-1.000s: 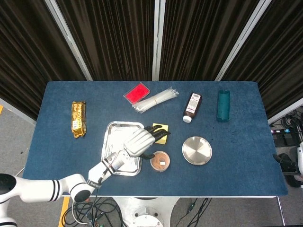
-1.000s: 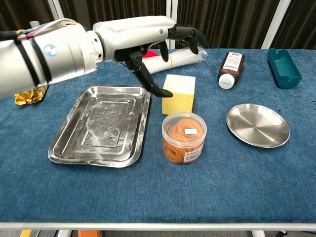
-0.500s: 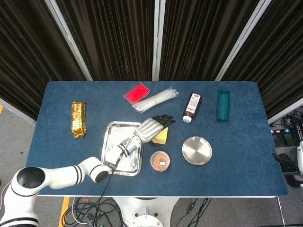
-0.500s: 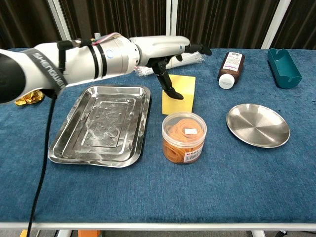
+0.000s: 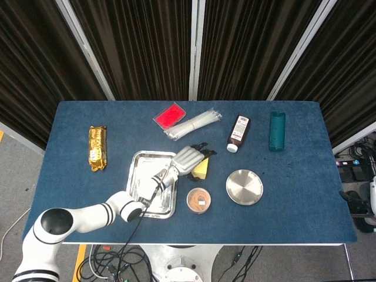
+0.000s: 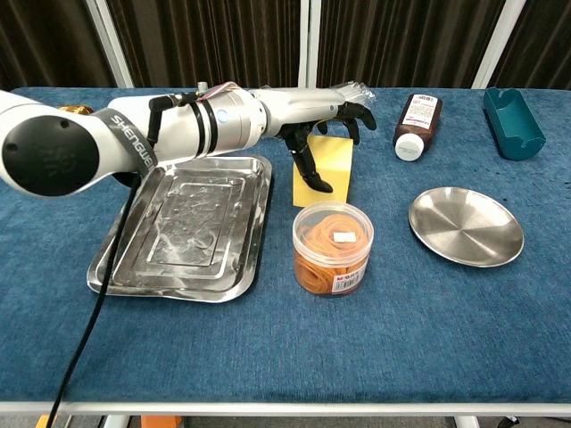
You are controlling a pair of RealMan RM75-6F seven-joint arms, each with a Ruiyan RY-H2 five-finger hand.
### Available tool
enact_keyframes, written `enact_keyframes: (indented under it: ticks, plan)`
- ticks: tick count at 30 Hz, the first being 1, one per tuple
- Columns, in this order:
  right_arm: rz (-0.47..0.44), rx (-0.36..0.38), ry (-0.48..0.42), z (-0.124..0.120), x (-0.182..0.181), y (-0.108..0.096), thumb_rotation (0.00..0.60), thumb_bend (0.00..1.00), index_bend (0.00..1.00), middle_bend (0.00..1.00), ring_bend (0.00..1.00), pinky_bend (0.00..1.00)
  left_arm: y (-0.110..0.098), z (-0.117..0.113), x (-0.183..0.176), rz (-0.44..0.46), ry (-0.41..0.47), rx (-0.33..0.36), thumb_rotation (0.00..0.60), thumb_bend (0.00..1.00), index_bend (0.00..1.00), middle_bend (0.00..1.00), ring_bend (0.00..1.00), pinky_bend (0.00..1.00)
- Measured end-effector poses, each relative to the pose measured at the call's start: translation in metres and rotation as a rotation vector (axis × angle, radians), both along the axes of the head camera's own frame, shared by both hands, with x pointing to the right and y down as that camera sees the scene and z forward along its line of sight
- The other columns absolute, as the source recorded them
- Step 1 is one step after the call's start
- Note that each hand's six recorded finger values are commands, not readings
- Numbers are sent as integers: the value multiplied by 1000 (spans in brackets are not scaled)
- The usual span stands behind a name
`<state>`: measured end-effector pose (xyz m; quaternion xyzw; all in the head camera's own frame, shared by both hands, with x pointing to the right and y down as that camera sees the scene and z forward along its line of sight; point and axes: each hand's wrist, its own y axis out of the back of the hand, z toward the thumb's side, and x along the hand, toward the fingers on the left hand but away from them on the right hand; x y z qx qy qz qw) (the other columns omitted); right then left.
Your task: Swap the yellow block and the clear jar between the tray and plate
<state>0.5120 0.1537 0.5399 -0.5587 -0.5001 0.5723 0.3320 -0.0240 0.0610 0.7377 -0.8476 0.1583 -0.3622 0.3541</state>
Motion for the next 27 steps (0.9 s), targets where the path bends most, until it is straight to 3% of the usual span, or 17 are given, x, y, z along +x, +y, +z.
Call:
enact_keyframes:
  ticks: [9,17,23,27]
  plan:
    - [0,-1,2,-1,1,0,600,0,0,0,0,0,-6,2,-2,-36,17,39,600,245,277,400,272,467]
    - [-10,1,2,-2,-3,-2,600,0,0,0,0,0,-13,-27,-11,-39,66,89,600,255,277,411,285,489]
    - [-17,-3,1,-1,-7,-3,600,0,0,0,0,0,-15,-59,-42,-43,48,128,600,255,277,411,285,486]
    - [-24,-4,-1,0,-11,-4,600,0,0,0,0,0,-4,-65,-81,-67,-21,135,600,255,277,411,285,483]
